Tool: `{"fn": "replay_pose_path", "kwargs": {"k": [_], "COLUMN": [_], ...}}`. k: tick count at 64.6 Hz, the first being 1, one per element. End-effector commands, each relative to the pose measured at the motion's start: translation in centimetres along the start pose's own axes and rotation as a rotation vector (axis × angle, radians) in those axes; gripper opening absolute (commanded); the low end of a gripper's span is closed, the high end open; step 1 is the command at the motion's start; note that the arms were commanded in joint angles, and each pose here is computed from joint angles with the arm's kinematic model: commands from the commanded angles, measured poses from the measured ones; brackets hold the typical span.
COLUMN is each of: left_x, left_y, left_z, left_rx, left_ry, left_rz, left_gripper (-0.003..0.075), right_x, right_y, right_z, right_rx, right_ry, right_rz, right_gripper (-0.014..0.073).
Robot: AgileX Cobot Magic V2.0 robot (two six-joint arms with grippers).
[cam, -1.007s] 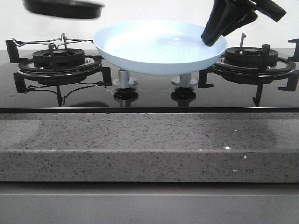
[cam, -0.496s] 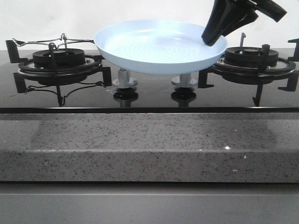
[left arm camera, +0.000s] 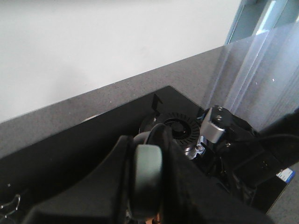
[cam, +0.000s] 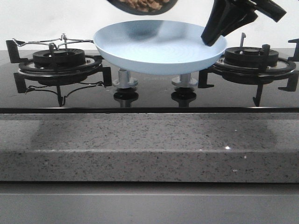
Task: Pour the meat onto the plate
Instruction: 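Lift the pan with the left gripper and tilt it over the held plate, then lower the emptied pan back onto its burner with the left gripper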
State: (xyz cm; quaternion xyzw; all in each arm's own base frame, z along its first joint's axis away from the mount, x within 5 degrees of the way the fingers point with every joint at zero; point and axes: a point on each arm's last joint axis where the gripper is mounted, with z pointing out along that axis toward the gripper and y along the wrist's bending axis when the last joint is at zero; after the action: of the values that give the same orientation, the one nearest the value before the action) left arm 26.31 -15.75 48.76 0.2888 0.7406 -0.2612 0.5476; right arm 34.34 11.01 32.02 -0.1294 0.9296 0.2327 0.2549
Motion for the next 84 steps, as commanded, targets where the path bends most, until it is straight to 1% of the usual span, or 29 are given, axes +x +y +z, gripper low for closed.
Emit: {"fn": "replay_pose_path", "kwargs": {"k": [1,5,11,19,26,31,71,74,77,80,84], "left_x": [-2.8,-2.8,-2.5,-2.5,-2.5,-2.5,-2.5,-2.5,-2.5,-2.7,-2.8], "left_y": [-2.3,-3.5,-4.9,-6.3,-7.3,-7.6,-7.6,-7.6,-7.4,-7.0,-5.6], "left_z": [-2.1,-1.8,-1.4,-1.3,-1.3,-1.3,-1.3,-1.3,-1.3,-1.4,-1.7], "left_rx": [-0.044,-0.054,-0.109,-0.159,-0.157,-0.150,-0.149,-0.146,-0.148,-0.154,-0.173], "left_ry": [-0.157,-0.145,-0.112,-0.105,-0.113,-0.114,-0.110,-0.115,-0.124,-0.140,-0.149], "left_rz": [0.118,0.183,0.310,0.414,0.445,0.448,0.446,0.417,0.362,0.251,0.131], "left_gripper": [-0.0020,-0.0020,-0.0020,-0.0020,-0.0020,-0.0020,-0.0020,-0.0020,-0.0020,-0.0020,-0.0020], "right_x": [-0.9,-0.9,-0.9,-0.9,-0.9,-0.9,-0.9,-0.9,-0.9,-0.9,-0.9], "right_y": [1.4,1.4,1.4,1.4,1.4,1.4,1.4,1.4,1.4,1.4,1.4], "right_z": [-2.5,-2.5,-2.5,-2.5,-2.5,-2.5,-2.5,-2.5,-2.5,-2.5,-2.5], "right_rx": [-0.027,-0.027,-0.027,-0.027,-0.027,-0.027,-0.027,-0.027,-0.027,-0.027,-0.027], "right_ry": [-0.107,-0.107,-0.107,-0.107,-0.107,-0.107,-0.107,-0.107,-0.107,-0.107,-0.108], "right_rz": [-0.021,-0.021,-0.021,-0.021,-0.021,-0.021,-0.021,-0.021,-0.021,-0.021,-0.021], "right_gripper": [-0.0060,-0.0060,-0.0060,-0.0060,-0.0060,-0.0060,-0.0060,-0.0060,-0.0060,-0.0060,-0.0060]}}
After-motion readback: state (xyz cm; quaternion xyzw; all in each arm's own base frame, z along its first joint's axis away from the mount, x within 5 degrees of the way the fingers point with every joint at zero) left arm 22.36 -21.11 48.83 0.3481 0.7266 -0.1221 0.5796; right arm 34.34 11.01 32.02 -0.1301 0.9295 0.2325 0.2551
